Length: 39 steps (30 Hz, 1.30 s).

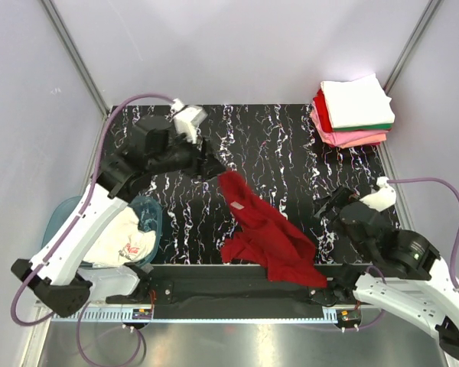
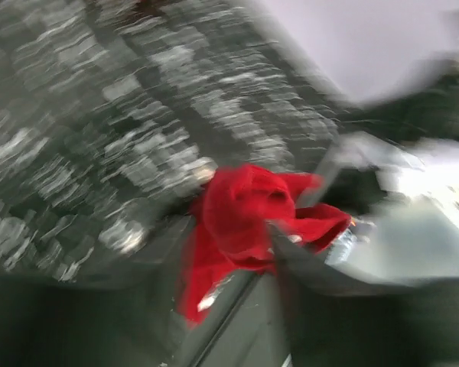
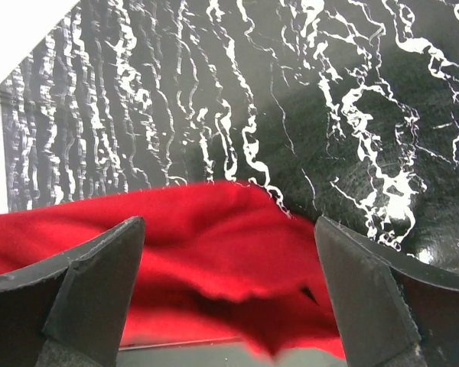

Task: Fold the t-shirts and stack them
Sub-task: Move the tshirt to the center of the board, then flatten the tshirt out

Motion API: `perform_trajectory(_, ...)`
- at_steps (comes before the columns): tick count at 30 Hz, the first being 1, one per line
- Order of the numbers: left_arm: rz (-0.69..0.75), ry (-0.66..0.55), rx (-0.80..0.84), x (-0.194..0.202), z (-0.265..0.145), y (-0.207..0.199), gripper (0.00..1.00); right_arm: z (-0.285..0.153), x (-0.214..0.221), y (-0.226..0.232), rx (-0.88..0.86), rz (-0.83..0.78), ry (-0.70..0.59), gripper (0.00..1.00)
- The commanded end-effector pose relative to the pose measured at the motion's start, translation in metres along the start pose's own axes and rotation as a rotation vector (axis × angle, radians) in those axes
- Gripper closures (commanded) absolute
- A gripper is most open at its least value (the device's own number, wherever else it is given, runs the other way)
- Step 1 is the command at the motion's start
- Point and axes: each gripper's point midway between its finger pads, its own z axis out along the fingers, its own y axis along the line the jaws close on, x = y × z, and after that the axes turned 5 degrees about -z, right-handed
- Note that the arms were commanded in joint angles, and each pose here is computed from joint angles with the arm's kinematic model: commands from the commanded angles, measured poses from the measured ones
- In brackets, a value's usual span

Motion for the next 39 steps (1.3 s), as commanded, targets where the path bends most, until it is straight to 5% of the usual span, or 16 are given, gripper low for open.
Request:
perform_trajectory(1,-0.118,-0.02,-0.426,0.024,-0.016,0.105,0.33,0.015,0.01,0.002,0.051,0.011,0.007,0.0)
perform_trajectory(3,-0.193,0.133,-0.605,0.062,-0.018,0.149,0.16,0.026,0.024,0.012,0.057,-0.035,0.059,0.0)
perform_trajectory(5,-0.206,0.185,-0.7,0.081,-0.019,0.162,0.12,0.031,0.032,0.017,0.078,-0.071,0.099,0.0)
perform_trajectory(9,-0.188,0.114,-0.594,0.09,-0.008,0.108,0.09,0.039,0.04,0.014,0.144,-0.098,0.126,0.0)
perform_trajectory(15,-0.219,0.214,-0.209,0.165,0.061,-0.005,0.15,0.025,0.008,-0.003,0.202,-0.082,0.023,0.0)
perform_trajectory(19,0.048,0.317,-0.117,0.206,0.1,-0.067,0.15,0.006,-0.024,-0.007,0.219,-0.074,-0.046,0.0)
perform_trajectory(23,0.352,0.453,-0.246,0.249,0.144,-0.066,0.15,-0.021,-0.049,-0.013,0.153,-0.004,-0.092,0.0)
perform_trajectory(27,0.43,0.487,-0.272,0.265,0.171,-0.062,0.15,-0.036,-0.054,-0.02,0.104,0.033,-0.098,0.0)
perform_trajectory(36,0.559,0.508,-0.381,0.28,0.196,-0.033,0.21,-0.039,-0.047,-0.022,0.08,0.025,-0.064,0.0)
perform_trajectory(39,0.603,0.49,-0.409,0.276,0.2,-0.028,0.49,-0.037,-0.043,-0.02,0.076,0.018,-0.049,0.0)
